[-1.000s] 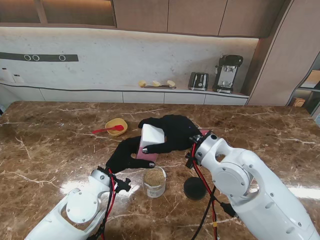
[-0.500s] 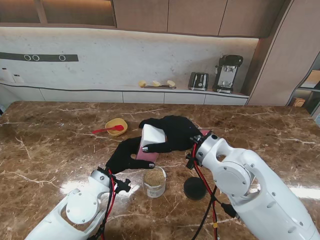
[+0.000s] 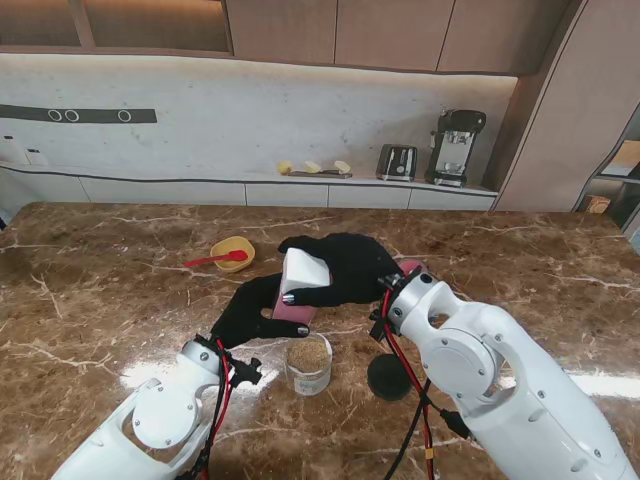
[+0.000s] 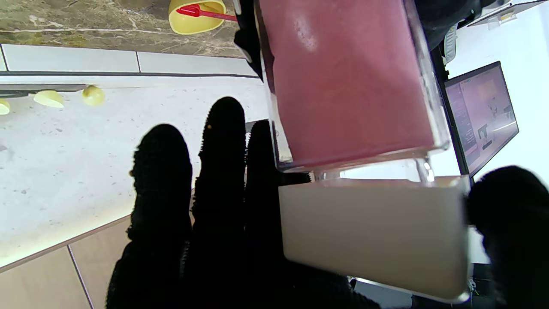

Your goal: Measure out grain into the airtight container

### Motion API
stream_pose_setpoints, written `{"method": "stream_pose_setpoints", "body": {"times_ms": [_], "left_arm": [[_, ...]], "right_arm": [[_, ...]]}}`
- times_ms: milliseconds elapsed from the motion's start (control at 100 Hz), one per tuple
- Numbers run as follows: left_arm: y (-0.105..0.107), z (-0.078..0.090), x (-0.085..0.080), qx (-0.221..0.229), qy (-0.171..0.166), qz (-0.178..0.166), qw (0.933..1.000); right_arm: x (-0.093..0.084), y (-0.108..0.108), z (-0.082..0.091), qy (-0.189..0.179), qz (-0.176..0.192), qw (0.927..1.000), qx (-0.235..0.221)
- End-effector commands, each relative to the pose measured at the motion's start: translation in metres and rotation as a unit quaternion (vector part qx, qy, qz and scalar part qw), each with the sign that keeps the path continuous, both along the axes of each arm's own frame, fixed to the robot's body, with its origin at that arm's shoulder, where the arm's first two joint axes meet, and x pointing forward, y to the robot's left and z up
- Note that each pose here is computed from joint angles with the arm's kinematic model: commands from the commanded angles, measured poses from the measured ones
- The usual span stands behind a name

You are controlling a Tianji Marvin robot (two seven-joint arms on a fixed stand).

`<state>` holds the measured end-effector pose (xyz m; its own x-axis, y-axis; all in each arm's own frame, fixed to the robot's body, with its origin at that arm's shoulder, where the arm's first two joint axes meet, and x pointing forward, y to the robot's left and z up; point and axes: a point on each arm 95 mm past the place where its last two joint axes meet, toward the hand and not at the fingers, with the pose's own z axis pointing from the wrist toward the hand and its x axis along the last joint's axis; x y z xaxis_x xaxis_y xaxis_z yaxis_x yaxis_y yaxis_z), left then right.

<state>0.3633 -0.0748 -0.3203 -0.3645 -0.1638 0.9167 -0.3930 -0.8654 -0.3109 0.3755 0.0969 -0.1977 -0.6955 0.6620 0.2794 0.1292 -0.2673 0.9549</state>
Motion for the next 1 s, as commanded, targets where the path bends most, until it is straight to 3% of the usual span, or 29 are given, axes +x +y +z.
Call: {"method": "stream_pose_setpoints", "body": {"times_ms": [0,370,990], "left_arm": [[-0.004,0.003,-0.001,-0.007,-0.004,-0.001,1.0000],[-0.005,0.004,-0.001,-0.010,-0.006,0.002,0.9999],[-0.004,0.004,-0.001,-0.008,-0.006,-0.001,0.9999]], "right_arm": [[-0.001,-0.001,-0.009,0.012,-0.004,0.9999,-0.007],[-0.006,-0.002,-0.005,-0.017,-0.013,0.9998,-0.001],[-0.004,-0.008,0.012,-0.027,-0.027,0.9992,0.014]]}}
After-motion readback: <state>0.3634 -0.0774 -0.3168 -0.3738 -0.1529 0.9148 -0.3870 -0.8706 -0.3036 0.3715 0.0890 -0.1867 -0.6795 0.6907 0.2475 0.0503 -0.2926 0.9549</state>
